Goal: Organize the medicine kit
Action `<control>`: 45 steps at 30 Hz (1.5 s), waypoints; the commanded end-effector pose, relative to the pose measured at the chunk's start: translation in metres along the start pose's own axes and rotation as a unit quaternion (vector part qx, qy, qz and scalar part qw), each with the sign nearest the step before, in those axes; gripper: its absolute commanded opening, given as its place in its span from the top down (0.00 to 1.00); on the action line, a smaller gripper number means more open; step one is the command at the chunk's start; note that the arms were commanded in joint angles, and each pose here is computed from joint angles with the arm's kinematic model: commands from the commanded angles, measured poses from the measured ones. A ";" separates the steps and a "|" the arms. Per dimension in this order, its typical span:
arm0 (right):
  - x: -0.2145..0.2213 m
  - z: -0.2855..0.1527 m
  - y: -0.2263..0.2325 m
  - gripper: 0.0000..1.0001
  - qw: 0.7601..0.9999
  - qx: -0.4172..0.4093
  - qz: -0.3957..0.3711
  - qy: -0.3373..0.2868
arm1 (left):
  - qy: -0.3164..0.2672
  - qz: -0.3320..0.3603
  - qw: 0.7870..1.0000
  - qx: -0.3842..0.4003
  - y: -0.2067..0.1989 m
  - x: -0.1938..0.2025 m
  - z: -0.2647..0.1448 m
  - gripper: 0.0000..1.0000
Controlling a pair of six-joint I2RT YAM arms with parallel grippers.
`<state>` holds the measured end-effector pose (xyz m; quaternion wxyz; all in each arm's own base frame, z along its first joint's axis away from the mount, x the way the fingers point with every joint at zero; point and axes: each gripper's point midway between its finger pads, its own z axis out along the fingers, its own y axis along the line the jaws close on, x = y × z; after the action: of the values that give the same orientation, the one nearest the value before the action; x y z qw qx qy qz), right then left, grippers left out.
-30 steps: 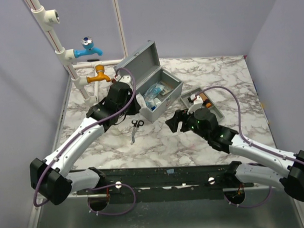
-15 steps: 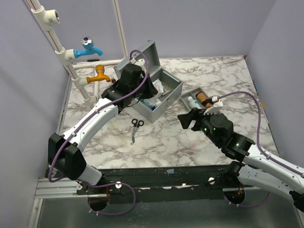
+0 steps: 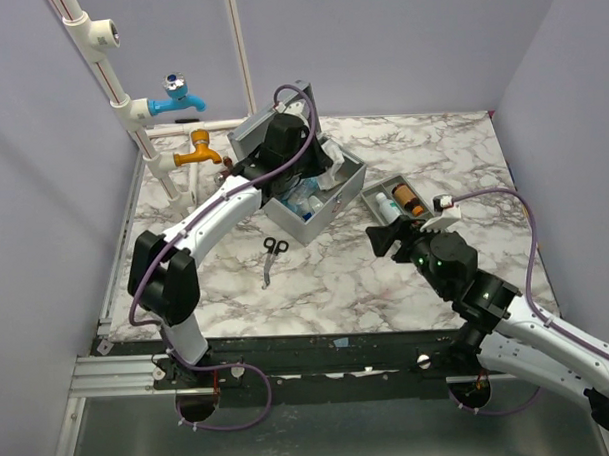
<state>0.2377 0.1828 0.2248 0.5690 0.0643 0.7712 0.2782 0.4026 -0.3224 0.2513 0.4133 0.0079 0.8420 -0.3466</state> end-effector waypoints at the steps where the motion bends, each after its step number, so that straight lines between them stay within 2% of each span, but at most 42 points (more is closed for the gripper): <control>1: -0.004 0.000 -0.012 0.17 0.999 0.031 -0.004 -0.013 | -0.044 -0.024 0.999 -0.005 -0.007 -0.024 0.022 1.00; 15: 0.009 0.003 -0.026 0.15 0.999 0.053 -0.003 -0.010 | -0.082 -0.040 0.989 -0.114 0.048 -0.024 0.085 1.00; 29: 0.024 0.007 -0.033 0.14 0.998 0.066 -0.008 0.008 | -0.032 -0.069 0.985 -0.157 0.087 0.022 0.134 0.99; 33: 0.029 0.010 -0.036 0.13 0.997 0.071 -0.012 0.013 | -0.017 -0.078 0.984 -0.156 0.091 0.033 0.140 0.93; 39: 0.032 0.011 -0.035 0.13 0.997 0.070 -0.013 0.020 | -0.014 -0.074 0.986 -0.147 0.085 0.032 0.131 0.66; 45: 0.029 0.010 -0.032 0.13 0.998 0.064 -0.011 0.018 | -0.020 -0.053 0.991 -0.123 0.069 0.026 0.106 0.52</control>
<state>0.2427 0.1750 0.1806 0.5483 0.0756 0.8017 0.2255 0.4912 -0.3355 0.1013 0.3804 -0.1196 0.8875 -0.2309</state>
